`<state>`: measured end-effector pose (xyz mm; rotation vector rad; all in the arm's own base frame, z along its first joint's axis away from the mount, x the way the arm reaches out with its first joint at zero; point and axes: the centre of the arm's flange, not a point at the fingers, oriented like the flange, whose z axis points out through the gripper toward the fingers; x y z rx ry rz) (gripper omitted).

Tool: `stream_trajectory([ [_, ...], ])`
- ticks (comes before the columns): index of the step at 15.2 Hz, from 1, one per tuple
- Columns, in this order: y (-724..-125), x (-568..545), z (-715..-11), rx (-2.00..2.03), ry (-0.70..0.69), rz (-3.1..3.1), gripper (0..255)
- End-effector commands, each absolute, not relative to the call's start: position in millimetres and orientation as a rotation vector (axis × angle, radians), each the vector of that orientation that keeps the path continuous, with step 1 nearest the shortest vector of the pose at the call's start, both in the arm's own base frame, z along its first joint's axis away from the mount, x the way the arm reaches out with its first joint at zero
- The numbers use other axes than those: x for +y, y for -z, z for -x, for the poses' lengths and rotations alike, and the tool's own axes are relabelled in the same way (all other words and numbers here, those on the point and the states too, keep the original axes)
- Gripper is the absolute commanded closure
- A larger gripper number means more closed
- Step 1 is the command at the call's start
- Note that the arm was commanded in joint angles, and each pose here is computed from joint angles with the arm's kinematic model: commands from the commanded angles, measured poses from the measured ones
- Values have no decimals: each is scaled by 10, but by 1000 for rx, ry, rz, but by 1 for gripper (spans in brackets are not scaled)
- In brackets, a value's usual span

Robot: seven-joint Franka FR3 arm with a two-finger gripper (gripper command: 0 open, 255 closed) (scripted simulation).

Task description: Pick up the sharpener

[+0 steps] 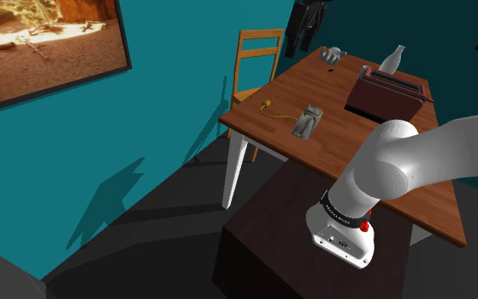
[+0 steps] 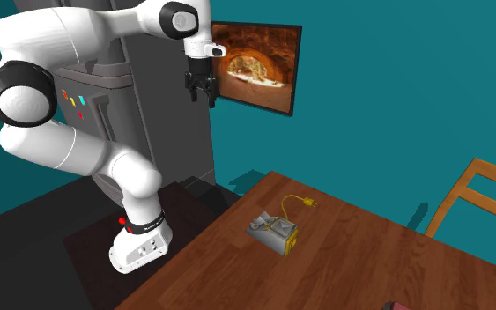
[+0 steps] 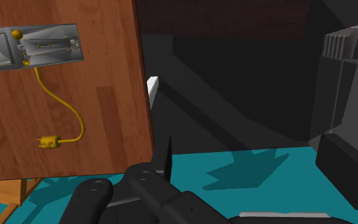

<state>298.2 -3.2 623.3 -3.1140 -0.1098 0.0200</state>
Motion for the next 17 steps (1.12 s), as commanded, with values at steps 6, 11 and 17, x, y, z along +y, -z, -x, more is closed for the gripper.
stream_trajectory([
  [6, -5764, -478, -3032, -158, -23, 3122, 0],
  [11, -5300, -927, -3096, -206, -26, 3129, 0],
  [17, -4749, -1468, -3190, -264, -29, 3137, 0],
])
